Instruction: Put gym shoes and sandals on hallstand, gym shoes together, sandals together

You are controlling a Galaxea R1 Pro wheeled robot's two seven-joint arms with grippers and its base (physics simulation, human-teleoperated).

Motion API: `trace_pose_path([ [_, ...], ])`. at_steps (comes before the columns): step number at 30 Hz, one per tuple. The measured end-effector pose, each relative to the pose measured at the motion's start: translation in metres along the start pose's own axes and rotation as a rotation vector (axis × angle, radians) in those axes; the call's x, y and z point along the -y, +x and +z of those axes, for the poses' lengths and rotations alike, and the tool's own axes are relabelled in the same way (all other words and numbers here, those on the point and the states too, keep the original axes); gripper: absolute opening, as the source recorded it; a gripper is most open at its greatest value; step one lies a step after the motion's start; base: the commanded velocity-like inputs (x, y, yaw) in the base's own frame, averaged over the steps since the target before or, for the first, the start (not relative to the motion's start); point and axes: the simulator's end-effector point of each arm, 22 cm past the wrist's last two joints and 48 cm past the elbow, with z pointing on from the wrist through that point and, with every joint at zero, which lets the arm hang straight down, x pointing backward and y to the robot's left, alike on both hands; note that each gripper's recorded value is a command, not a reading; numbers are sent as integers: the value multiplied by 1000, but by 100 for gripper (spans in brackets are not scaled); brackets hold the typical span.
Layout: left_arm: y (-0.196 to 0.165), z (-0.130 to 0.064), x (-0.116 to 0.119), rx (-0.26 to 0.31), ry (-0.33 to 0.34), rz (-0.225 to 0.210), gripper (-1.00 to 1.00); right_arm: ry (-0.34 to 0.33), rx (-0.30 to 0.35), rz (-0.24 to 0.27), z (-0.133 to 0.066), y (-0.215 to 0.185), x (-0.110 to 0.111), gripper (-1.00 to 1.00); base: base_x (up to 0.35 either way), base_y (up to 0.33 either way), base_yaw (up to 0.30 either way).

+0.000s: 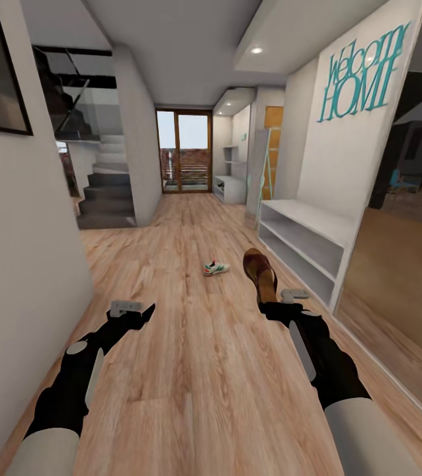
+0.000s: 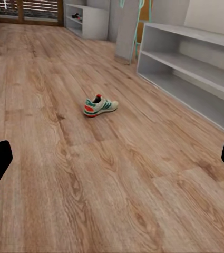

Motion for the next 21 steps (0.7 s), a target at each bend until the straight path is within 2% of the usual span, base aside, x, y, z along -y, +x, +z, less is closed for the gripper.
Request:
trace_pose_path([
  [21, 0, 0, 0, 0, 0, 0, 100, 1, 0, 0, 0, 0, 0, -100, 335, 10, 0],
])
